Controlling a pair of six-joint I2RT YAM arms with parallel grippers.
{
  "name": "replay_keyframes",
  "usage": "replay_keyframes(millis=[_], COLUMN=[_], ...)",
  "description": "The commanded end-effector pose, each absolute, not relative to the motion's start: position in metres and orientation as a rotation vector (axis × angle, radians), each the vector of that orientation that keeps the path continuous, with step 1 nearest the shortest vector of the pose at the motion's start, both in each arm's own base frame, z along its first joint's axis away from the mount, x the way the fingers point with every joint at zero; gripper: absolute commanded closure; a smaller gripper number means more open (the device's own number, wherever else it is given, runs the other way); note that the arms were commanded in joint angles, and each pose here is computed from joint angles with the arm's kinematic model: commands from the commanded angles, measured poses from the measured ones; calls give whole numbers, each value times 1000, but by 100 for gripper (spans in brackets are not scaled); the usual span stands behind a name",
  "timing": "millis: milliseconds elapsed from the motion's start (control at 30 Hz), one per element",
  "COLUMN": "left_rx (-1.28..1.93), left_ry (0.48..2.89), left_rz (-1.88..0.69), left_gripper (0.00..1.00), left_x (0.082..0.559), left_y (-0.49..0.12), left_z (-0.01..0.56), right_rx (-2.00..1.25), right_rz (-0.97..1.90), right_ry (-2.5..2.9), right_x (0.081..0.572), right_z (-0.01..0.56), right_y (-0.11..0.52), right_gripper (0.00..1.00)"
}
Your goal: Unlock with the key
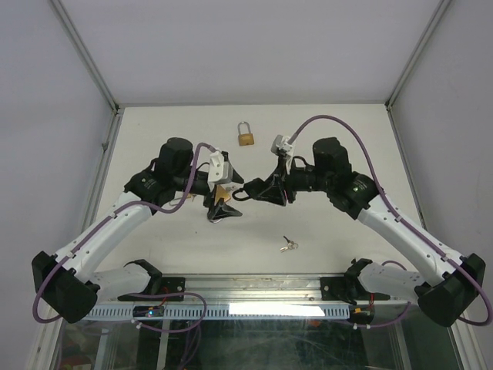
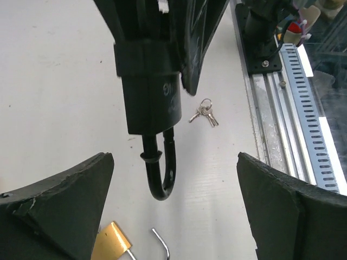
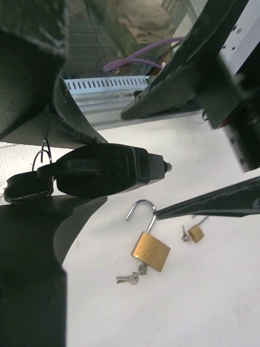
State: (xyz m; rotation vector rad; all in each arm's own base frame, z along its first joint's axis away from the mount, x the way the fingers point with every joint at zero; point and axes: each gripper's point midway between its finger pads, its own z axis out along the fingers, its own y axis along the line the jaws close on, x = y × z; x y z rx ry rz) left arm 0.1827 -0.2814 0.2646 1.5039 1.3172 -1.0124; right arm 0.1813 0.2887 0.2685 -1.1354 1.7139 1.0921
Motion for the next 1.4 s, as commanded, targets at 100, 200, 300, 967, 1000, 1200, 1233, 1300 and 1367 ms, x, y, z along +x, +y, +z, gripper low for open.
replay_keyframes(millis=[100,200,300,967,1000,1200,1233,1300,1367], left_rx=[1487,1499,1522,1318,1334,1587,1620,1656,1655], left_ry=[1351,1299,1231,827,822,969,997,1053,1111], left_rz=[-869,-882,-887,446,445,205,163,96,45], left_gripper=[7,40,77,79,71,13,7,3,1], left_x=[209,209,202,325,326,308,301,292,286], left_y=[-279,-284,-284,-235,-237,-253,-253,-251,-250], left_z=[249,260,268,299,295,227,216,201,196], right_rx=[-1098,-1078,-1048,-326,-286,-46,11,112,193], right_rz=[1239,1230,1213,1482,1487,1354,1330,1267,1174], right_ry=[1423,1444,1487,2041,2065,2200,2209,2208,2206], right_x=[166,169,174,239,244,281,290,312,339], right_z=[347,346,340,305,302,267,261,250,234], right_y=[300,300,298,314,313,278,268,243,215], right_gripper=[100,100,100,100,100,100,100,100,100])
